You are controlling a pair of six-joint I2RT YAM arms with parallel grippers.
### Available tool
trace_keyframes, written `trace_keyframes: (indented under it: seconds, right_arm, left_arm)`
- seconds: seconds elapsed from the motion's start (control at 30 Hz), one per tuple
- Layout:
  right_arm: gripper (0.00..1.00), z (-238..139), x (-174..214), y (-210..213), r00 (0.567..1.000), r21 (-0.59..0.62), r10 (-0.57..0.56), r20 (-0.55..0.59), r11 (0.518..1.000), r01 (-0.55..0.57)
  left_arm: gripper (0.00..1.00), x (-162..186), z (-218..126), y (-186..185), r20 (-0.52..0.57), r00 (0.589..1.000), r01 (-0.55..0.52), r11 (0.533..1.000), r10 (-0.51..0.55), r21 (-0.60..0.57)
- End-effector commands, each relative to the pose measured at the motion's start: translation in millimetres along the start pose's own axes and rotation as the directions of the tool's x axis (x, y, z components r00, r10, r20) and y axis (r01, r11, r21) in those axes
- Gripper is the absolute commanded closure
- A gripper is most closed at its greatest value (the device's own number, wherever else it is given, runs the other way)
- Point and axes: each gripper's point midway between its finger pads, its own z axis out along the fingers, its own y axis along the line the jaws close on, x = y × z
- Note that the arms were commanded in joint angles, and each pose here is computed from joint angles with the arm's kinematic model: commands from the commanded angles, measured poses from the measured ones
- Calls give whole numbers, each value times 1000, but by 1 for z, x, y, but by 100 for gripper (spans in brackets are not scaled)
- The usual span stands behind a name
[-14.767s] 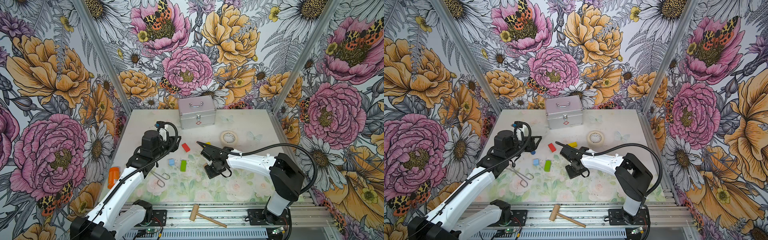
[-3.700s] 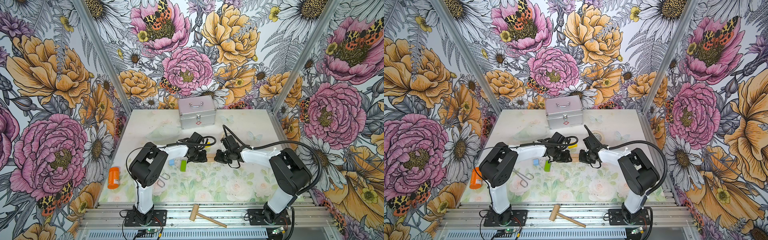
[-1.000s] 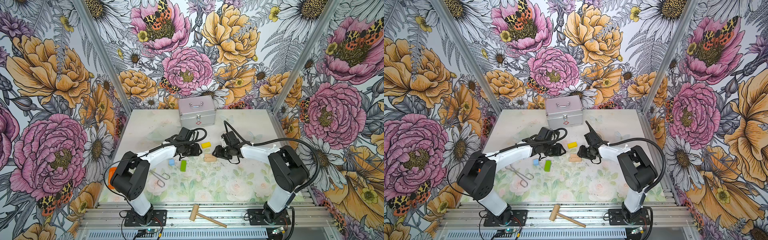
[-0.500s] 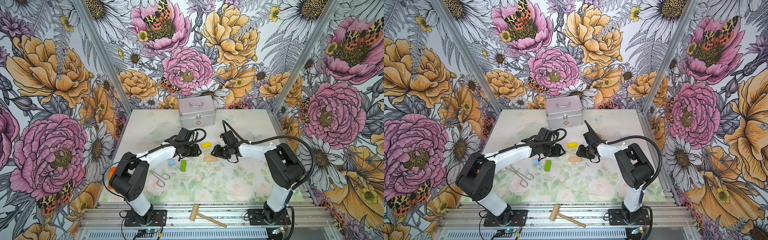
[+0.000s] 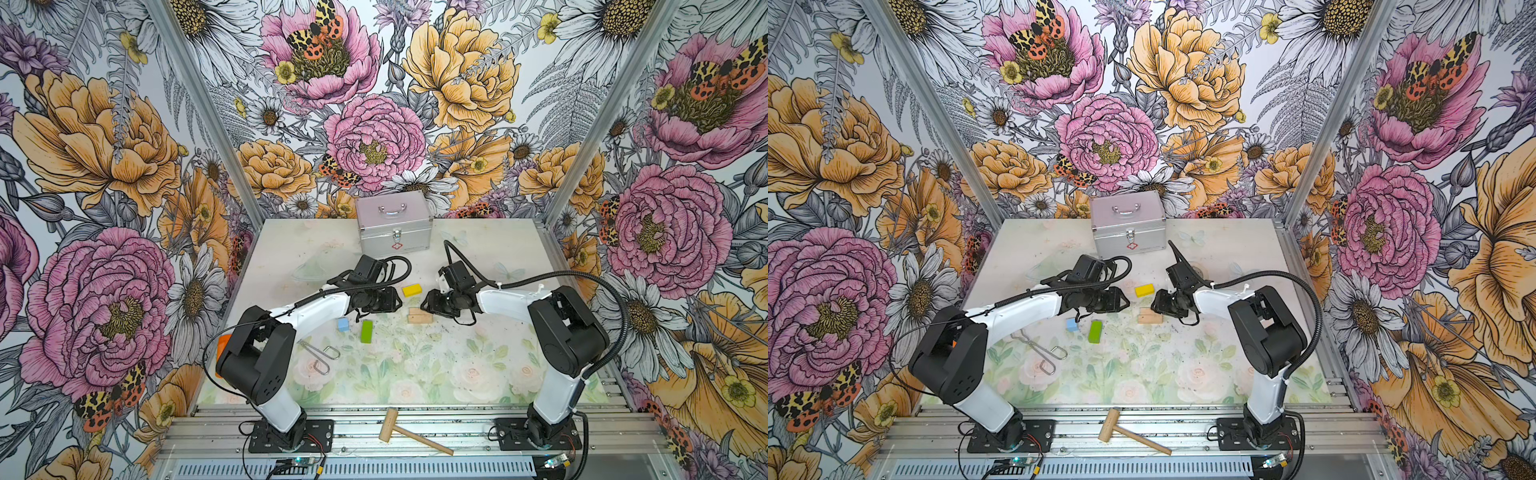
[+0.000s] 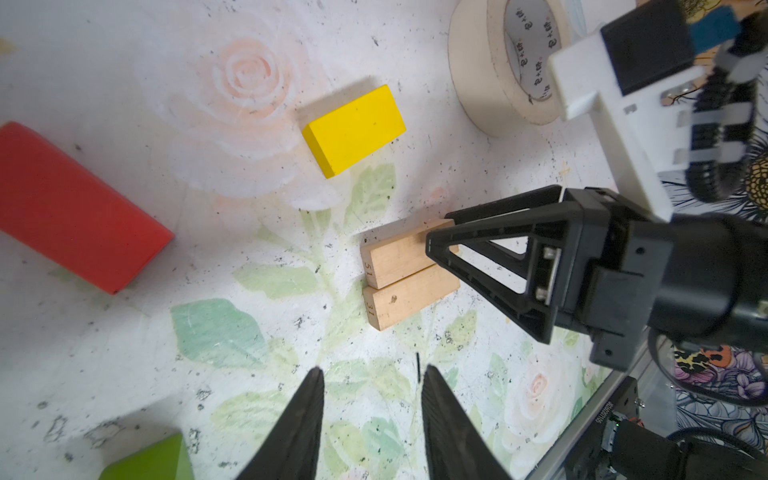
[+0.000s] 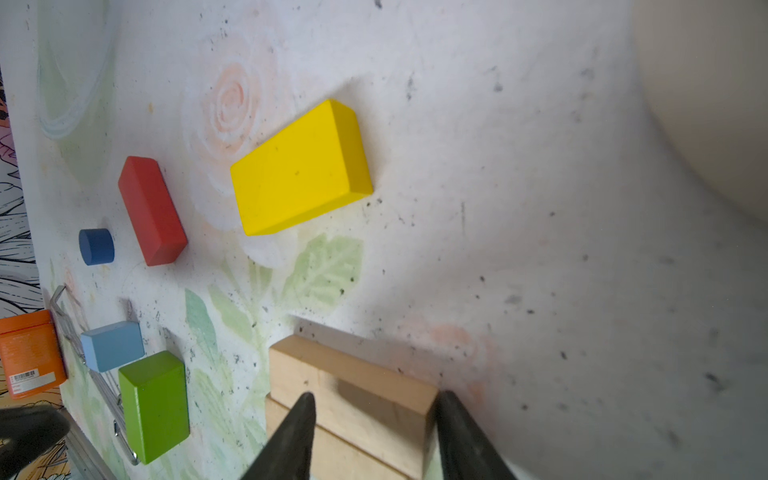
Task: Build the wood block tower
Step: 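Open both grippers and lift them up off the two wooden blocks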
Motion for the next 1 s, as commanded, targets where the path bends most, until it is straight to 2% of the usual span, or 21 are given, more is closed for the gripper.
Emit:
trace_keyframes:
  seconds: [0.0, 0.97]
  right_arm:
    - [50, 5, -4, 7, 1000, -23, 1, 4, 1000, -1]
    - [50, 0, 4, 7, 1000, -24, 10, 1, 1000, -10]
  left_arm:
    - [59, -6, -7, 3, 37, 999, 5, 1000, -4, -10]
    - [59, -7, -7, 3, 42, 999, 6, 1000, -5, -10]
